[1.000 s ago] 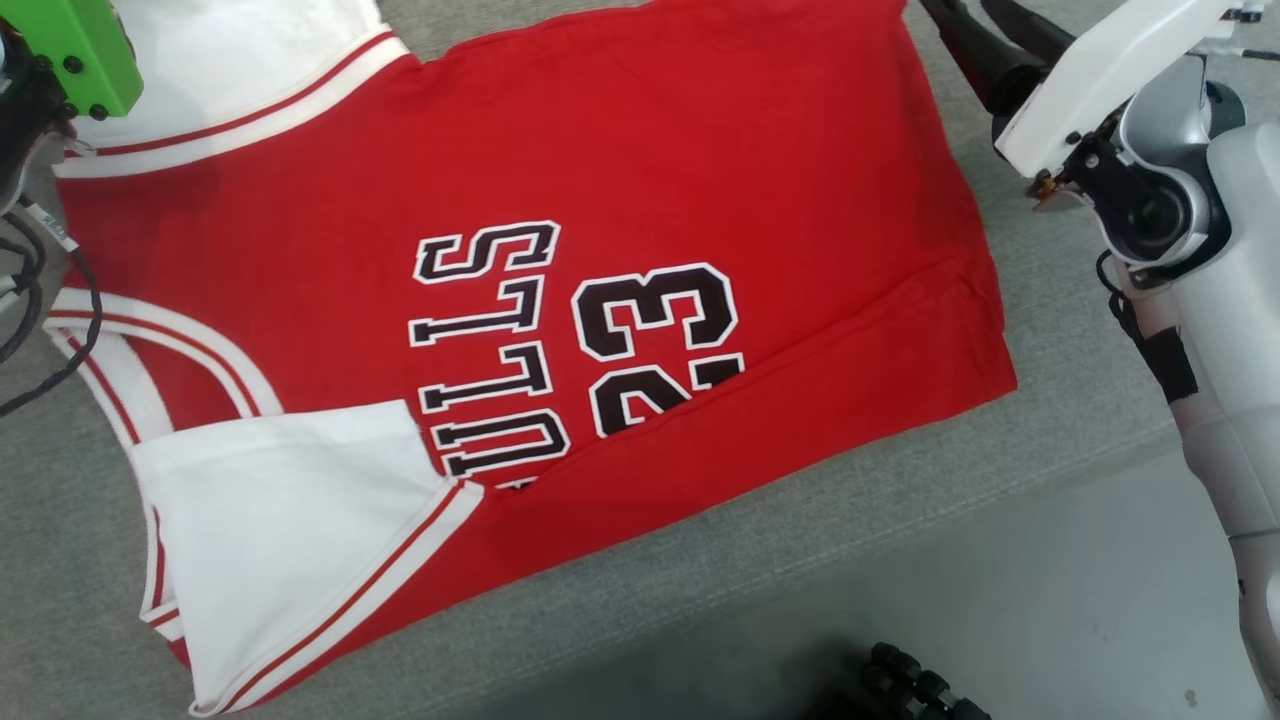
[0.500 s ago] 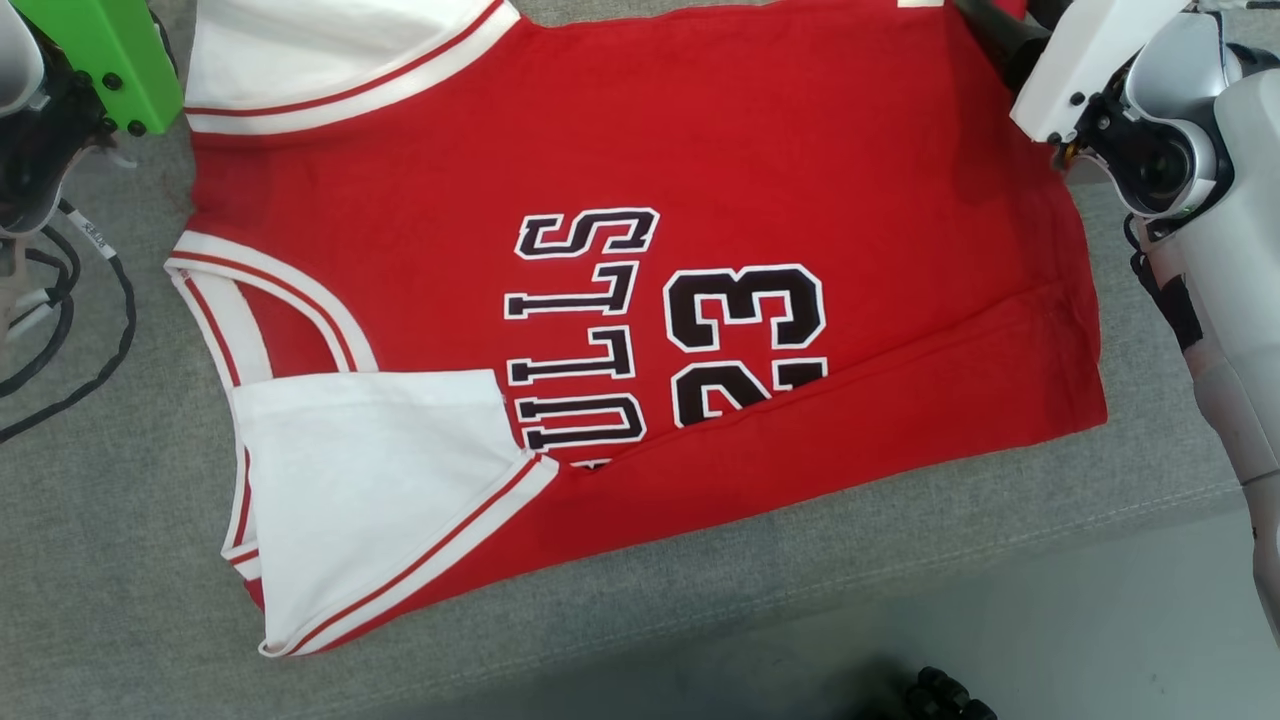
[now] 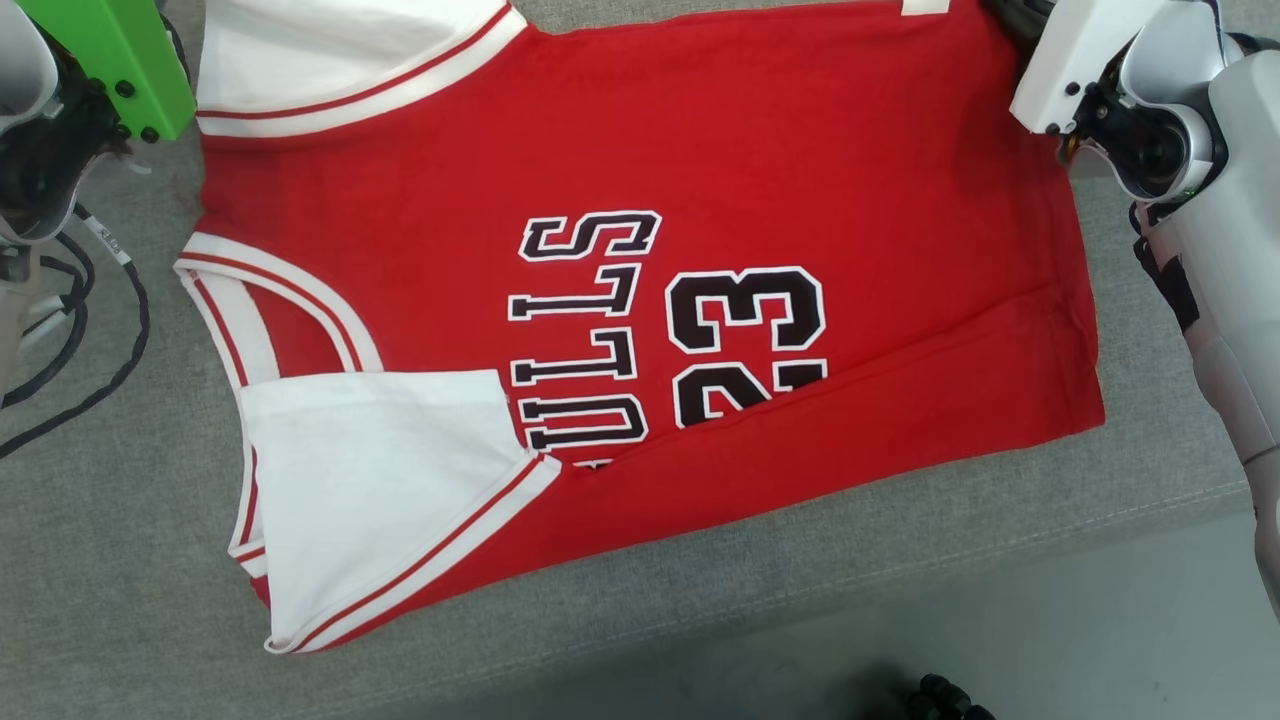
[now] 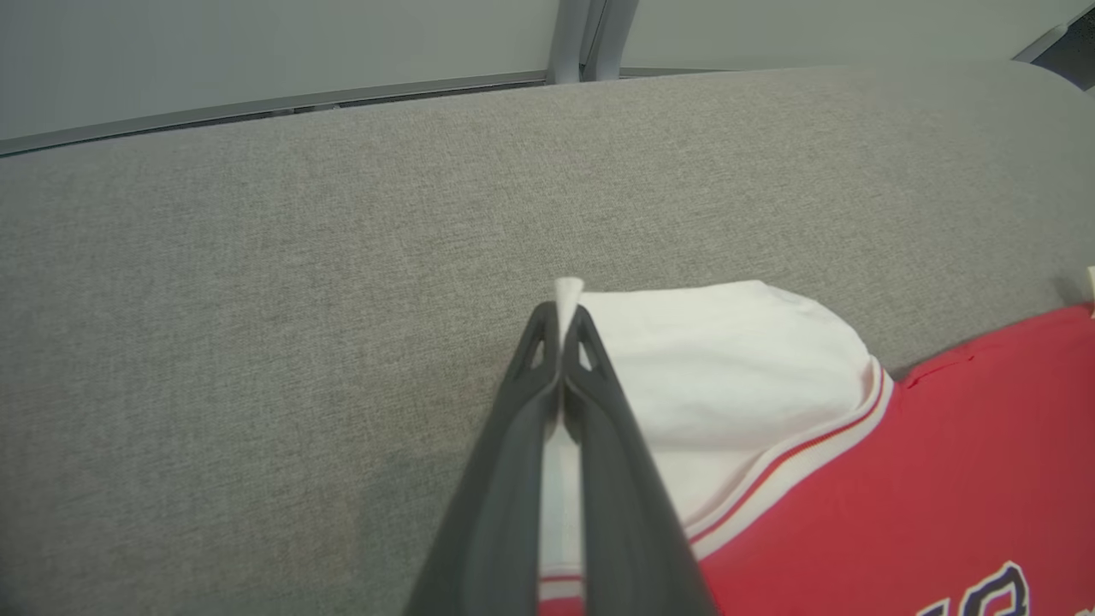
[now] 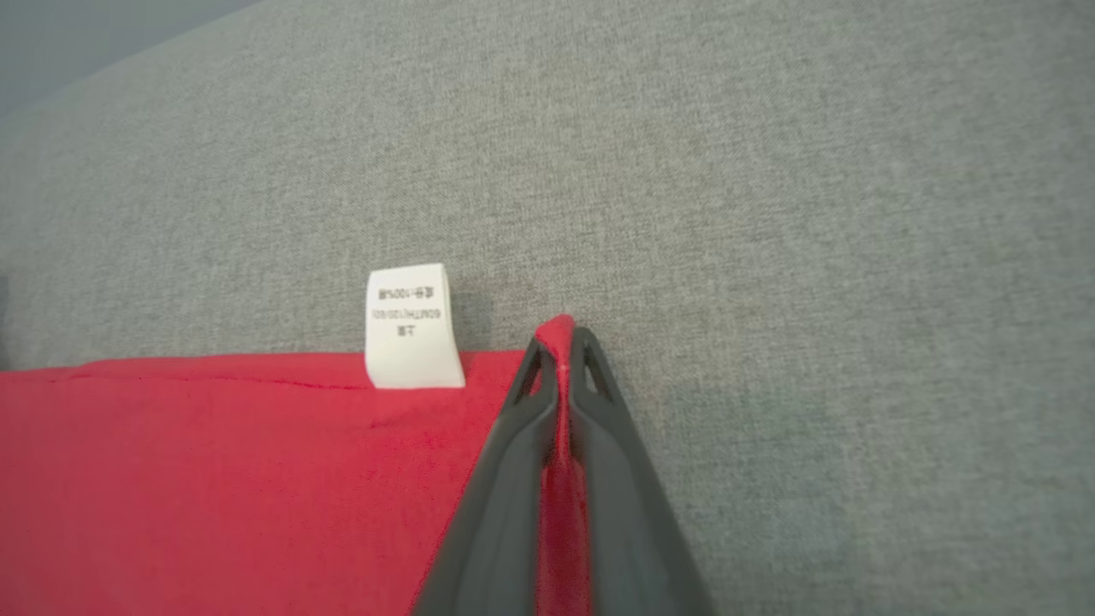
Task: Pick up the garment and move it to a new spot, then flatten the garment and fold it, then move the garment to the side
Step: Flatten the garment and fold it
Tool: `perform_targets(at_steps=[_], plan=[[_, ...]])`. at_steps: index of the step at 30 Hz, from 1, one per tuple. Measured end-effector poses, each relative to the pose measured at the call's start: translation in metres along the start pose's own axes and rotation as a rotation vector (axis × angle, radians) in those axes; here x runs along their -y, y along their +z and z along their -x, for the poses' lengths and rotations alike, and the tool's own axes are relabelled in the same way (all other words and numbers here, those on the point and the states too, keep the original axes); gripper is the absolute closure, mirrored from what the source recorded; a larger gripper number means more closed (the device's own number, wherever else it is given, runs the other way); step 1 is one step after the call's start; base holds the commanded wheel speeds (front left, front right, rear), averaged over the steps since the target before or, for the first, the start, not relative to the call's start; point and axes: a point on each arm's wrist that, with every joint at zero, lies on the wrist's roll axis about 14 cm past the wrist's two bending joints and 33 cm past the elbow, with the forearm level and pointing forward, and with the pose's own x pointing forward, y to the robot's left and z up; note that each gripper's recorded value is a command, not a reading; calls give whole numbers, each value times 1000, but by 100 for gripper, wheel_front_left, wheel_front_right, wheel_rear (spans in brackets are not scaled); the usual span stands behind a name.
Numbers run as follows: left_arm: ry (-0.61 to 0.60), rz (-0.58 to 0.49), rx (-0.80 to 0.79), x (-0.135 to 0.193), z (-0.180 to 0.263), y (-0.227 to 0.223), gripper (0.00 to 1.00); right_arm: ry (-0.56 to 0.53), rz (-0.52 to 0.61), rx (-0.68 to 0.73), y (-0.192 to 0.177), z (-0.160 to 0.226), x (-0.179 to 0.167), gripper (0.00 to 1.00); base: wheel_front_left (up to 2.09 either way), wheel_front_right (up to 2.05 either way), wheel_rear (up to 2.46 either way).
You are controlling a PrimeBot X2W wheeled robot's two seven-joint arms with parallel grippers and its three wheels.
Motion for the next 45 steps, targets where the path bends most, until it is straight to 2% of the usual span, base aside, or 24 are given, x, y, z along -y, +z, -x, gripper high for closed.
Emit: perform_targets(at_steps=[14,23,28,33,45], plan=[[-43,58,89,11,31,11,100,13,-15,115,27,13,-15,100,0,0,0],[-132,100,187,42,77,8,100,44,-44,209,22,41,-21,100,0,0,0],[-172,138,214,66,107,-10,100,73,-71,269,11,61,-26,100,0,0,0],[-140,180,257,65,139,-24,100,90,-68,339,3,83,-26,100,0,0,0],[-114,378,252,84,177,-88,100,87,-98,371,-34,112,-21,100,0,0,0]])
